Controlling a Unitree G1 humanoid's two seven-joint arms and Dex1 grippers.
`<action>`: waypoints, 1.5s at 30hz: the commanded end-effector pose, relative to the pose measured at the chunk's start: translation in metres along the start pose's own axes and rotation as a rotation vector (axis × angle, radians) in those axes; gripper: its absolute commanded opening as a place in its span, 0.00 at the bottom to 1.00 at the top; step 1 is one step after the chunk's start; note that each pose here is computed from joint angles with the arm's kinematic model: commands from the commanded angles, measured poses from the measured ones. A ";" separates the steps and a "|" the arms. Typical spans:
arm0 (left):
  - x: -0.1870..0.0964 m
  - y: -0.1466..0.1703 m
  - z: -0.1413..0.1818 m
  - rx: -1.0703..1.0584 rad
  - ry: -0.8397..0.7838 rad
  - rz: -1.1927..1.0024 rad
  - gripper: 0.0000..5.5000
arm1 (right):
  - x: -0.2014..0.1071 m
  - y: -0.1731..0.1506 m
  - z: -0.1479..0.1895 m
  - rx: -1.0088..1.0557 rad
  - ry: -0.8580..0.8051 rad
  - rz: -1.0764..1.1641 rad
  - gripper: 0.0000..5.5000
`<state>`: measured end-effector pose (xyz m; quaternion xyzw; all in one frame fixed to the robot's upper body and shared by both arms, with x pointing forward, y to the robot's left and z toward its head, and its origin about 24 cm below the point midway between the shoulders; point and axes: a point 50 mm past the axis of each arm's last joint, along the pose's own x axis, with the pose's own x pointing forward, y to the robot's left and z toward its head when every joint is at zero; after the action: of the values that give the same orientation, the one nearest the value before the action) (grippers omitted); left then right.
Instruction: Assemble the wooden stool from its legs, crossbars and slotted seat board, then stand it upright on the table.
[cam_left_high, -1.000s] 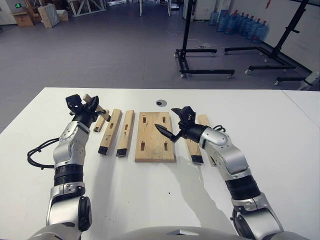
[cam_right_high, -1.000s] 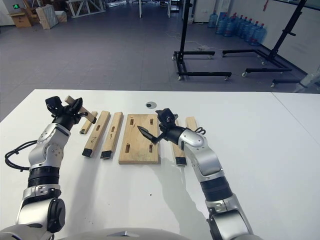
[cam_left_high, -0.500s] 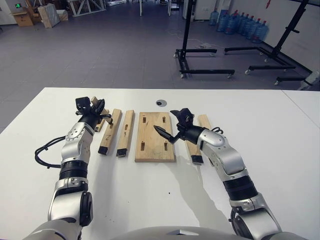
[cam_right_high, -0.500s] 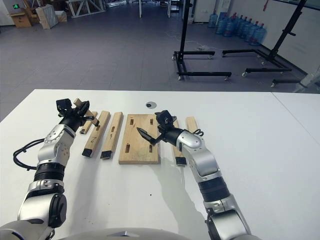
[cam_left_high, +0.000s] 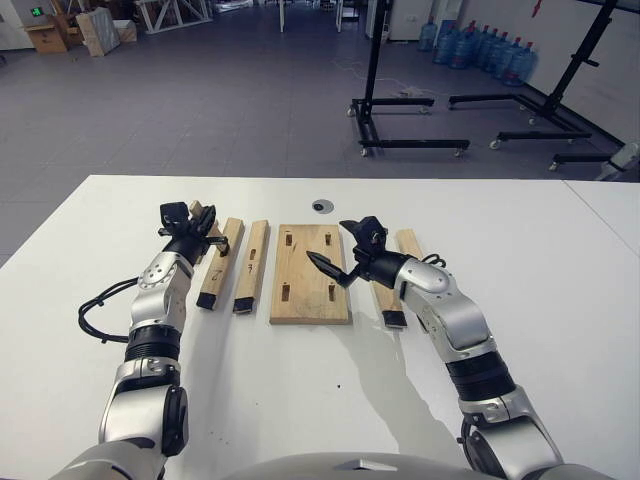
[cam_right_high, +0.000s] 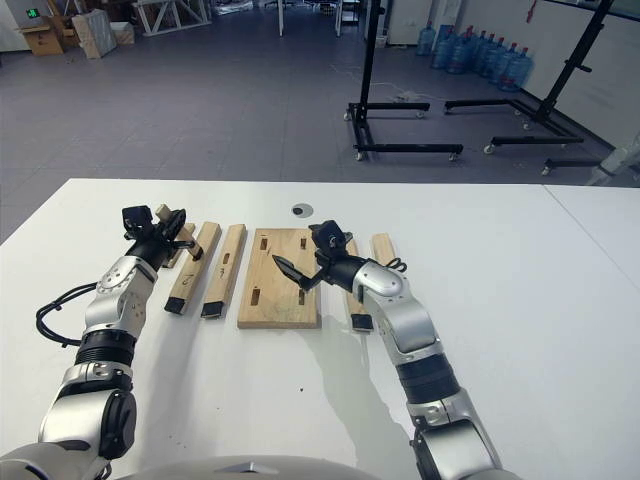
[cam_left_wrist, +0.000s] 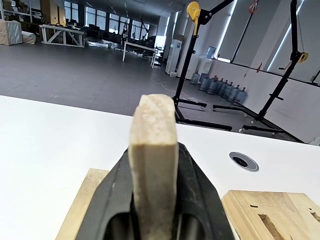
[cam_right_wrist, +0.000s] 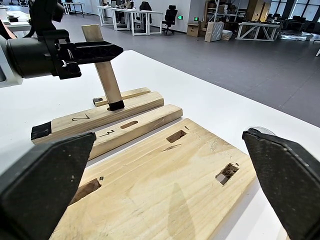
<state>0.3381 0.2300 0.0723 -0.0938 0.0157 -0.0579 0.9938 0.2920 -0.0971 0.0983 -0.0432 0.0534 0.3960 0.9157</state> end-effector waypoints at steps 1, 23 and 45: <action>-0.004 0.007 0.002 0.005 0.012 0.032 0.07 | -0.001 0.000 0.001 0.008 -0.007 0.002 0.98; -0.009 0.005 -0.010 0.026 0.043 0.048 0.07 | 0.000 0.000 0.000 0.014 -0.001 0.008 0.98; -0.018 -0.004 -0.046 0.106 0.146 0.013 0.07 | 0.001 0.002 -0.003 0.017 0.007 0.006 0.98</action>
<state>0.3288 0.2212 0.0578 -0.0251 0.0166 -0.0589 0.9978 0.2915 -0.0951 0.0972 -0.0412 0.0553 0.4013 0.9134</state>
